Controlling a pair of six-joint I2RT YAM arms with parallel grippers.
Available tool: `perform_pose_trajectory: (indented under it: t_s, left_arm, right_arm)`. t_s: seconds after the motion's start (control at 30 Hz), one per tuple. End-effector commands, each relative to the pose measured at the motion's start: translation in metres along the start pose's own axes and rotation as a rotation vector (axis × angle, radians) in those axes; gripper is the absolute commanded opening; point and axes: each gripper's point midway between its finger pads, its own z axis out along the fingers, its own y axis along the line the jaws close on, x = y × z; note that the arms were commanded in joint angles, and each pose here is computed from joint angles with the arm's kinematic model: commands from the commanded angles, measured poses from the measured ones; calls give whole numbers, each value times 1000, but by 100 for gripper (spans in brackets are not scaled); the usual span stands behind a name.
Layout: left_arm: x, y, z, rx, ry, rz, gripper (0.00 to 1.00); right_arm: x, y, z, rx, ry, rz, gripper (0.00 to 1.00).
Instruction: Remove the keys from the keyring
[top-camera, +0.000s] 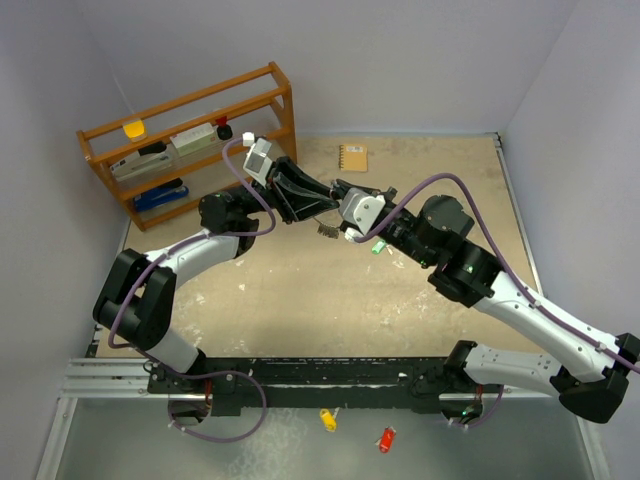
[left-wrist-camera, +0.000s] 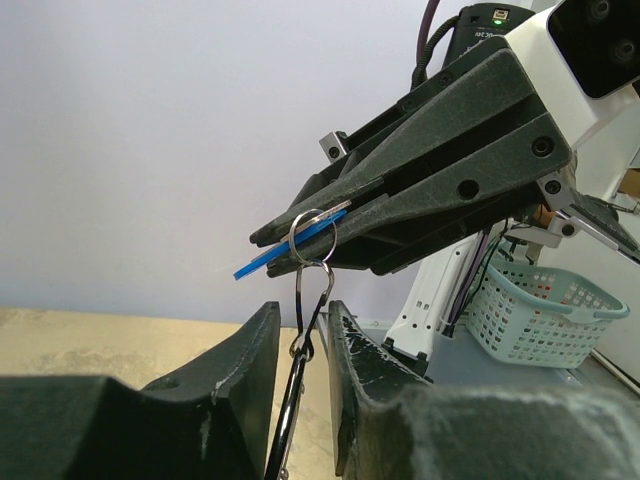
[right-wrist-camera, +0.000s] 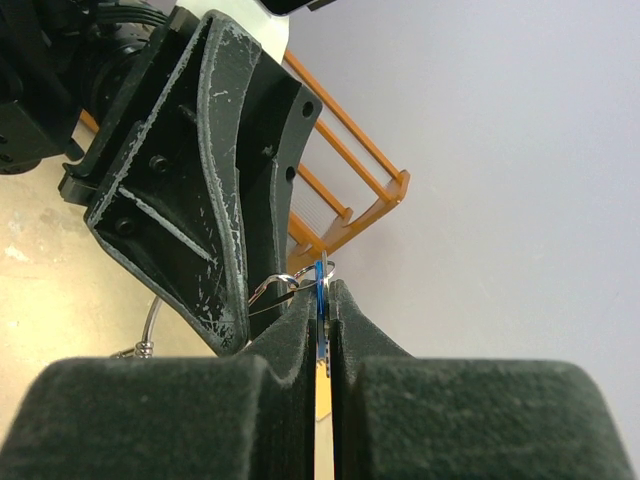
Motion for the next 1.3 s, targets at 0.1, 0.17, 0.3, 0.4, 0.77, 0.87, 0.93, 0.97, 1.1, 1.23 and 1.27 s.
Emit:
perform_pose_trajectory:
  t_s: [0.1, 0.17, 0.3, 0.4, 0.77, 0.87, 0.93, 0.97, 1.1, 1.23, 1.27]
  left_arm:
    - [-22, -29, 1, 105, -55, 185, 19]
    - [-22, -28, 1, 105, -56, 182, 18]
    - [-23, -25, 2, 101, -64, 179, 13]
    - [-25, -25, 3, 101, -70, 179, 8]
    - [-37, -33, 5, 107, -97, 182, 0]
    - [-40, -31, 7, 107, -105, 164, 0]
    - [-41, -30, 8, 108, -108, 156, 0]
    - [-43, -30, 8, 106, -113, 151, 0]
    - [-49, -22, 13, 72, -107, 124, 0]
    - [-47, 5, 16, -55, -65, 110, 0]
    - [-47, 9, 16, -79, -54, 121, 0]
  right_arm:
    - [-22, -22, -7, 77, -65, 3, 0]
    - [-21, -21, -7, 75, -62, 3, 0]
    - [-21, -20, -7, 72, -65, 6, 0]
    - [-20, -20, -6, 71, -64, 6, 0]
    - [-14, -15, -6, 56, -48, 9, 0]
    - [-13, -14, -7, 55, -42, 10, 0]
    - [-12, -14, -7, 54, -37, 8, 0]
    - [-11, -14, -7, 56, -31, 6, 0]
    - [-5, -14, -4, 55, 0, -7, 0]
    - [-3, -15, -2, 55, 20, -16, 0]
    - [-2, -16, -2, 58, 24, -19, 0]
